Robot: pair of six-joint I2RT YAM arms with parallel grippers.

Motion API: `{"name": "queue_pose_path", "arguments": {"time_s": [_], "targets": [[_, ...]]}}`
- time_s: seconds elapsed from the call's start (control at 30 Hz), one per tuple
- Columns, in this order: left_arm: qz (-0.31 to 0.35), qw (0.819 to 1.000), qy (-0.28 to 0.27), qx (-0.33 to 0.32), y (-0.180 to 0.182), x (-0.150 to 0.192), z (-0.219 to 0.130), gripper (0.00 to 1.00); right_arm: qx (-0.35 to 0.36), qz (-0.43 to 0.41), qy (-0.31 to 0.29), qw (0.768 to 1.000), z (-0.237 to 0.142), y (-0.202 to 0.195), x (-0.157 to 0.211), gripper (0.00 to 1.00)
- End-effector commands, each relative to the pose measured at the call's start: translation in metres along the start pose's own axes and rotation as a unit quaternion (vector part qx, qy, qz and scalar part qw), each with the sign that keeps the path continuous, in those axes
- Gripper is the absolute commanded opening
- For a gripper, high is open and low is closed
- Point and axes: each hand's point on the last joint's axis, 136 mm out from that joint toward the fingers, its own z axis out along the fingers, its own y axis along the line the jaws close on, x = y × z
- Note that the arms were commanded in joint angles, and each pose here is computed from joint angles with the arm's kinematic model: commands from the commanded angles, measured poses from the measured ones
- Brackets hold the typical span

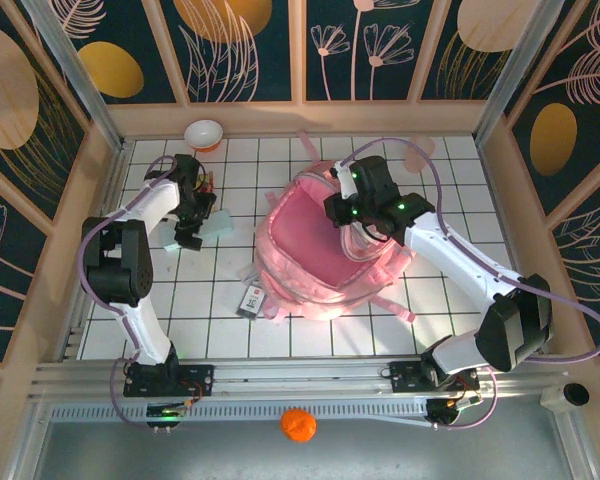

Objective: Pack the student bag

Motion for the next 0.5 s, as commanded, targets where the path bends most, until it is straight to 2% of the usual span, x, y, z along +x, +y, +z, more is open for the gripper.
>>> {"name": "queue_pose_path", "arguments": {"time_s": [0.0, 0.47], "targets": [[-0.036, 0.999, 0.004, -0.028, 0.011, -0.006, 0.006, 0.99, -0.025, 0.021, -0.017, 0.999, -0.004, 0.013, -0.007, 0.00], [-0.056, 0.998, -0.006, -0.028, 0.005, -0.025, 0.028, 0.98, -0.017, 0.016, -0.009, 1.000, -0.007, 0.014, -0.004, 0.00]]}}
